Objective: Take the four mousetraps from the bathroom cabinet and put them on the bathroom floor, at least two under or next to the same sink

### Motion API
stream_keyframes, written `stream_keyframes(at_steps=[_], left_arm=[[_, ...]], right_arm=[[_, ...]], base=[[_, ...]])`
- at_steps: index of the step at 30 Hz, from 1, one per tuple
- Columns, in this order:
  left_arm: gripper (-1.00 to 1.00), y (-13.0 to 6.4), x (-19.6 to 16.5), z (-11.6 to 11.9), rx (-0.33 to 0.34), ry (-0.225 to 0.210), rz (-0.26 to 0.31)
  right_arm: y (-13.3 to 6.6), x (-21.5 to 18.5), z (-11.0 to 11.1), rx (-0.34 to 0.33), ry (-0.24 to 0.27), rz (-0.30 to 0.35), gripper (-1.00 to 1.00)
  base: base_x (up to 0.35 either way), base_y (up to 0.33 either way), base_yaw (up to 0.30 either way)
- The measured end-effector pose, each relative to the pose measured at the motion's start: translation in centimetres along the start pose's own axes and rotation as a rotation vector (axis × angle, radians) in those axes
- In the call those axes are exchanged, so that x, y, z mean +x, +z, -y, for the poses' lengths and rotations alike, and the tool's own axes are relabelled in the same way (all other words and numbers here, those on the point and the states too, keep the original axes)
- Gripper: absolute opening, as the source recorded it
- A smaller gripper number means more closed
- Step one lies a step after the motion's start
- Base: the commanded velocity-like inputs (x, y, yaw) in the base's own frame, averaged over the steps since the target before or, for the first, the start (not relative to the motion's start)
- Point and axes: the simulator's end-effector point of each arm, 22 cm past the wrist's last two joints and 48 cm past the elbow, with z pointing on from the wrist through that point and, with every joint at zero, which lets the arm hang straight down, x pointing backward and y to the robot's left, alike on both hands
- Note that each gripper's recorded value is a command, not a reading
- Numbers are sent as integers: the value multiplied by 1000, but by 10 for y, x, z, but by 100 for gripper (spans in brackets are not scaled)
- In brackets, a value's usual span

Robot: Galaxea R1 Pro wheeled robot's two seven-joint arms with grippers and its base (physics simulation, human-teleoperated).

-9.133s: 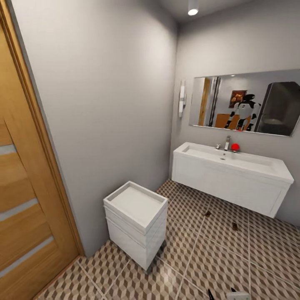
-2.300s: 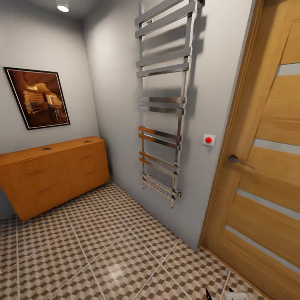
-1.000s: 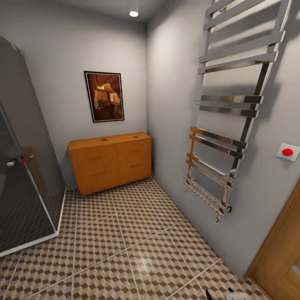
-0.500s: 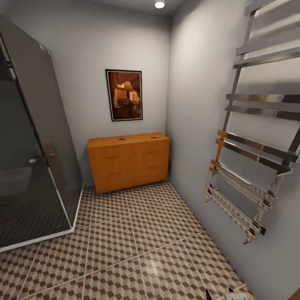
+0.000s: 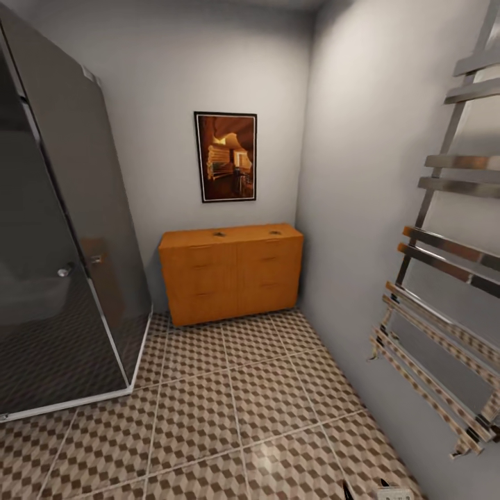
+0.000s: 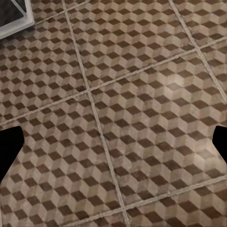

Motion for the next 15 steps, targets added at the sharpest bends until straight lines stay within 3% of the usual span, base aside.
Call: stream_keyframes(at_steps=[15], left_arm=[[100, 0, 0, 0, 0, 0, 0]], right_arm=[[0, 0, 0, 0, -1, 1, 100]], base=[[328, 0, 1]])
